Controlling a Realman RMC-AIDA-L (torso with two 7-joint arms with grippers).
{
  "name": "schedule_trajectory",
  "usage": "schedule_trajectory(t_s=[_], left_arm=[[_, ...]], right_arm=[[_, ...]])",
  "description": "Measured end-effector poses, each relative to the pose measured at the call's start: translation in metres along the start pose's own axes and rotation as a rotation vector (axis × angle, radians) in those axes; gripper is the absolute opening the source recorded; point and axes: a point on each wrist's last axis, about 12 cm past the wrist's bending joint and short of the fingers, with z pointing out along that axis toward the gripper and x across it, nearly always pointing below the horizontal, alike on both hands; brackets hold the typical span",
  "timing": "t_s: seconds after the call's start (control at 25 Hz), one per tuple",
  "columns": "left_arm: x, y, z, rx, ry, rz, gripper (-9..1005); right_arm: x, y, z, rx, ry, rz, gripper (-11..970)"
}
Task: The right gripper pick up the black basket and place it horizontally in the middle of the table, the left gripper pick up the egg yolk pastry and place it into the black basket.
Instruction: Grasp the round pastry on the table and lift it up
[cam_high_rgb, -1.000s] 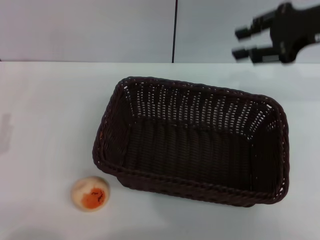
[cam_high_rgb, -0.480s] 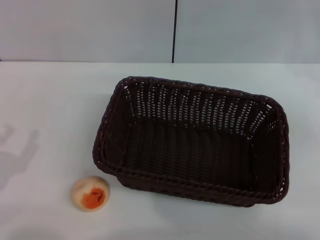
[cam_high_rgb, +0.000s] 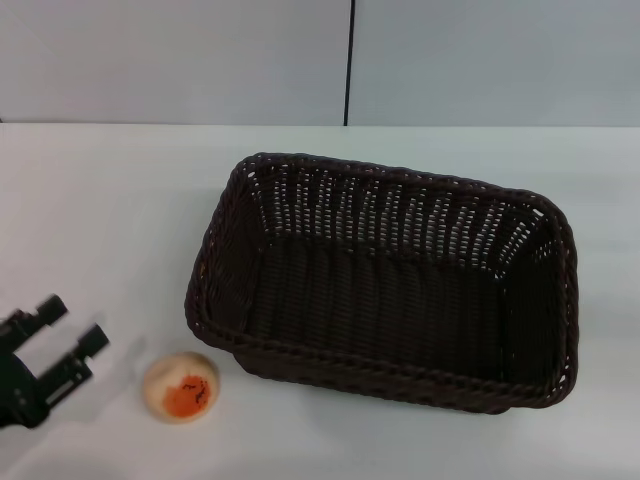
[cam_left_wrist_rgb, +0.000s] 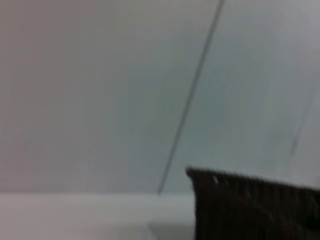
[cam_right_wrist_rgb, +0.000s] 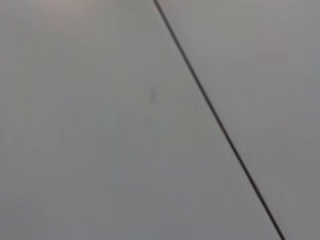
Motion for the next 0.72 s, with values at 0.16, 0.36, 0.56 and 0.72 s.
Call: schedule_trajectory(t_s=[0.16, 0.36, 0.56, 0.72], left_arm=[[0.004, -0.002, 0.002, 0.027, 0.046, 0.026, 696], [0.013, -0.005, 0.002, 0.037, 0.095, 0.108, 697], [0.015, -0.007, 0.003, 0.052, 0.102, 0.126, 696], [0.018, -0.015, 0.012, 0.118, 0.103, 0.109, 695]], right_arm=[[0.005, 0.0, -0.005, 0.026, -0.011, 0.032, 425], [0.01, 0.0, -0.009, 0.049, -0.005, 0.061, 425], [0.012, -0.001, -0.009, 0.057, -0.002, 0.065, 425], [0.014, -0.002, -0.008, 0.071, 0.008, 0.065, 425]])
